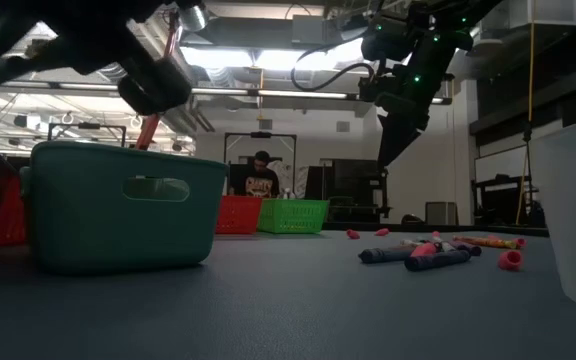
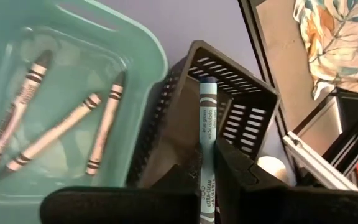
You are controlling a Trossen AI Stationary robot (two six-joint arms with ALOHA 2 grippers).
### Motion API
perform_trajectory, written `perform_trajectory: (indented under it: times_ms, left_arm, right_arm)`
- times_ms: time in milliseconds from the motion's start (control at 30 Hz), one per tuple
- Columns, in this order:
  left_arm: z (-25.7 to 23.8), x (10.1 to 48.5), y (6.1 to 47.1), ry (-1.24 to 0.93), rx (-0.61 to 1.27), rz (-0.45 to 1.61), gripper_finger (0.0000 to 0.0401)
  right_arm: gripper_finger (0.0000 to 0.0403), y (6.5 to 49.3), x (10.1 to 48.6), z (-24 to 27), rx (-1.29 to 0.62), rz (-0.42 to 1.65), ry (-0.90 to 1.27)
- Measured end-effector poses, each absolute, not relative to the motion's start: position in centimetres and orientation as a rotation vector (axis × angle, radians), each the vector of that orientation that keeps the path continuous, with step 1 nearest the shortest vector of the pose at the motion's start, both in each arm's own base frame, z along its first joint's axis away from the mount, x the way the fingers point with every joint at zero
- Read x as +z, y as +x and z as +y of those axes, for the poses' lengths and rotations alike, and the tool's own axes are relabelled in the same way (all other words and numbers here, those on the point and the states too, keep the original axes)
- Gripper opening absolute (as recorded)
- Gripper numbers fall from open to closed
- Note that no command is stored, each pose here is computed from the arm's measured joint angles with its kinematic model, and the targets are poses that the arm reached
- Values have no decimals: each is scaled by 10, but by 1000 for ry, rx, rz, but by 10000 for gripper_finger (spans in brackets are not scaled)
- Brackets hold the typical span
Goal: Sort crayons
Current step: Put the light blue crayon into the black basket, then put the gray crayon into the light green bin
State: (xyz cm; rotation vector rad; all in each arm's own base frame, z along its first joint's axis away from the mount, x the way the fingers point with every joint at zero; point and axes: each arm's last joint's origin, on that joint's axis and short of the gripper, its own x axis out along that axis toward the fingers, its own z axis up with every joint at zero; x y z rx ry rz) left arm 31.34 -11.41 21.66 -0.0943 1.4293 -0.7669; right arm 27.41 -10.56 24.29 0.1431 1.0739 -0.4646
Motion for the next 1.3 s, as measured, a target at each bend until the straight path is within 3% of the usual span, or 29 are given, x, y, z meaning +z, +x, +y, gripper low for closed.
perform_trajectory:
  times_ms: [433,767,1300]
  left_arm:
    - [-122,216,311,-221,-604,1511,38]
    - [-122,216,311,-225,-595,1510,64]
    - [-114,215,325,114,-351,1341,64]
  right_arm:
    - [129,274,243,-105,-445,1072,155]
    - [129,274,243,-105,-443,1072,155]
    - [129,274,243,-105,-435,1076,142]
